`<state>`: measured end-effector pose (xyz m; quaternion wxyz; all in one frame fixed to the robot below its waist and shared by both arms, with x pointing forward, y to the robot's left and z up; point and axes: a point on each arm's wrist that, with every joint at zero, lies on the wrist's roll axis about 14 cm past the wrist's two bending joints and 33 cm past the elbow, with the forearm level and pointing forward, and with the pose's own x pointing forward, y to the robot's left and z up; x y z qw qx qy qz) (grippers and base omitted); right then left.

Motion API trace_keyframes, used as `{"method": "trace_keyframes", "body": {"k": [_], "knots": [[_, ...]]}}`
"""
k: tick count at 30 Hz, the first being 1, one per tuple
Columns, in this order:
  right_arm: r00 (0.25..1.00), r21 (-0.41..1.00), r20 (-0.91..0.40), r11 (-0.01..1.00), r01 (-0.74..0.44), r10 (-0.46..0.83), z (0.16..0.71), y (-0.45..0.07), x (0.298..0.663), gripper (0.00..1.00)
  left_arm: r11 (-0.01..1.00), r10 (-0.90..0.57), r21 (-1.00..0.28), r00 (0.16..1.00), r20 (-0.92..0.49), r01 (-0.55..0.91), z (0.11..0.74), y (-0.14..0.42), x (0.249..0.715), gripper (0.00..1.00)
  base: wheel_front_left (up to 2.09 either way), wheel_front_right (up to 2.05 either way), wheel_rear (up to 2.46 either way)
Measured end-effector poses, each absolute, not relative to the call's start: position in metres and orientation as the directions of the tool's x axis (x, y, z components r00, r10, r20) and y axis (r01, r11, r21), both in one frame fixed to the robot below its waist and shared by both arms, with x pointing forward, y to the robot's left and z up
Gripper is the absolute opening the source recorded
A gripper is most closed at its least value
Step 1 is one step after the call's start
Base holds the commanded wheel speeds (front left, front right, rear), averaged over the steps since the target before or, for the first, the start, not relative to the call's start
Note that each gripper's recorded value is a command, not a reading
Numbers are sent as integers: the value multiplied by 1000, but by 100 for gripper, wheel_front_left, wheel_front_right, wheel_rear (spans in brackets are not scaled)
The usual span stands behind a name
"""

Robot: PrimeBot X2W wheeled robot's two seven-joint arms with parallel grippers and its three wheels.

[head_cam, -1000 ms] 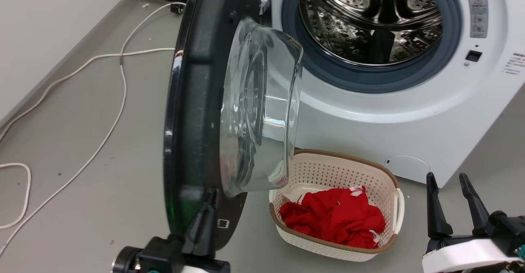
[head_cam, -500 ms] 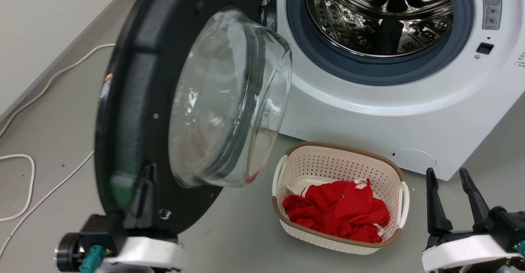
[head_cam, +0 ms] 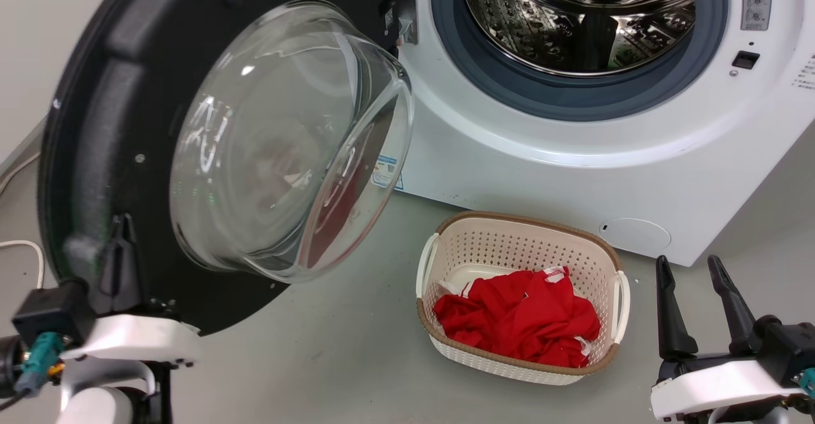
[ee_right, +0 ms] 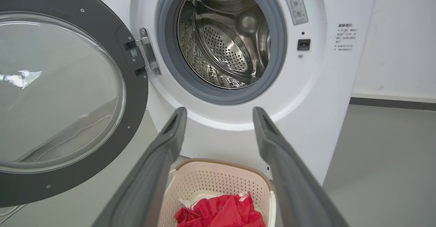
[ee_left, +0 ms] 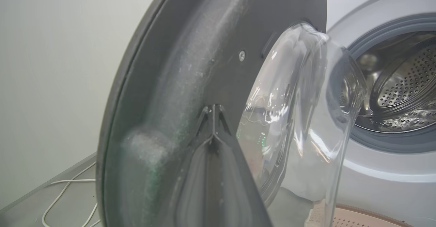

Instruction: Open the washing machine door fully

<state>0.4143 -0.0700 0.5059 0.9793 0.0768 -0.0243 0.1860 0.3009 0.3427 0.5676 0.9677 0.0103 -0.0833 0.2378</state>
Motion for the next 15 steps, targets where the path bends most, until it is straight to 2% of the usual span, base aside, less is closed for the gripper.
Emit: {"method": "trace_keyframes", "body": {"k": [15], "knots": [[940,140,66,930,-340,334,502,-80,417,100,796,599,5,787,149,-606,574,422,293,0,0,0,0]]}}
